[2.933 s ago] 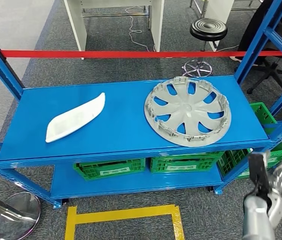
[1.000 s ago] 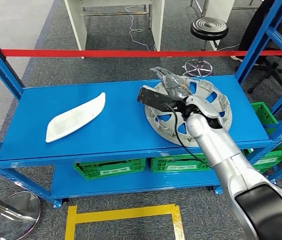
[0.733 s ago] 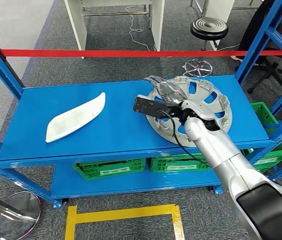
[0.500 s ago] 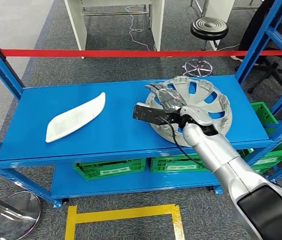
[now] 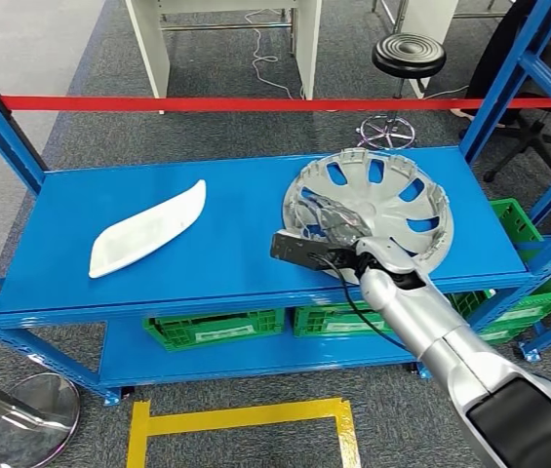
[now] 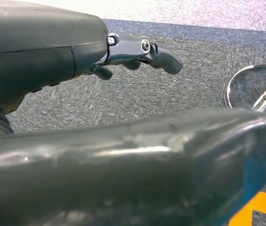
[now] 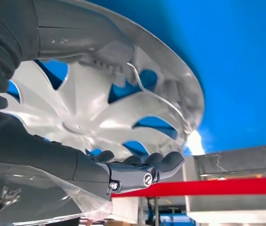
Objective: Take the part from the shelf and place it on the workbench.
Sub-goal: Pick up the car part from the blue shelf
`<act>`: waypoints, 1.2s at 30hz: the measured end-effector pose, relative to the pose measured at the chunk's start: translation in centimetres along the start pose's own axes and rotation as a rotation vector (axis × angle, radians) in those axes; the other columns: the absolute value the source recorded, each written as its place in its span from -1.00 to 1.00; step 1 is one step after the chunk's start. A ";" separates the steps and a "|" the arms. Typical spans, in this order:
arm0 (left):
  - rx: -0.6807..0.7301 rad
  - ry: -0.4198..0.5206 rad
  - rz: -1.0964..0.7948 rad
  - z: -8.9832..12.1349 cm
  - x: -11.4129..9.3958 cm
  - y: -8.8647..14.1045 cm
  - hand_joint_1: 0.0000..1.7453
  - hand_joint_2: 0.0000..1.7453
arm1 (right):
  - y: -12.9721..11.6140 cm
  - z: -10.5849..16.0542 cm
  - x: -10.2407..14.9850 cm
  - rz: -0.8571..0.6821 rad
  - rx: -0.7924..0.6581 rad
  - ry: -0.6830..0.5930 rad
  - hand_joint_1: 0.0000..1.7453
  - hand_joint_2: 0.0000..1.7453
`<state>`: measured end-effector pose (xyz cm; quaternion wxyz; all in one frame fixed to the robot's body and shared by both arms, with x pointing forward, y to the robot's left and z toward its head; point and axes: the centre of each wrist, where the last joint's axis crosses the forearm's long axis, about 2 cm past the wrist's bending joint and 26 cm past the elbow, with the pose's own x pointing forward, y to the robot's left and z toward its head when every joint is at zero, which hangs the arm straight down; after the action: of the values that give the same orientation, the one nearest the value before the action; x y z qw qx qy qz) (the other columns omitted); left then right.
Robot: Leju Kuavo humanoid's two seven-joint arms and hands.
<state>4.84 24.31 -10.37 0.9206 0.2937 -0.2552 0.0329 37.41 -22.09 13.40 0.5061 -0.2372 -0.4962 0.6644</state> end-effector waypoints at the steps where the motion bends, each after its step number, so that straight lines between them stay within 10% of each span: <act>1: 0.000 0.000 0.000 0.0 0.0 0.0 -1.00 -1.00 | 0.2 0.0 -0.2 -0.002 0.002 0.008 -1.00 1.00; 36: -0.010 -0.006 -0.024 0.0 0.0 0.0 -1.00 -1.00 | 1.8 0.8 -3.2 -0.077 0.104 0.006 -1.00 1.00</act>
<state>4.82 24.29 -10.37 0.9216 0.2924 -0.2547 0.0199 37.24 -25.34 11.50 0.5445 -0.1933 -0.4683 0.6685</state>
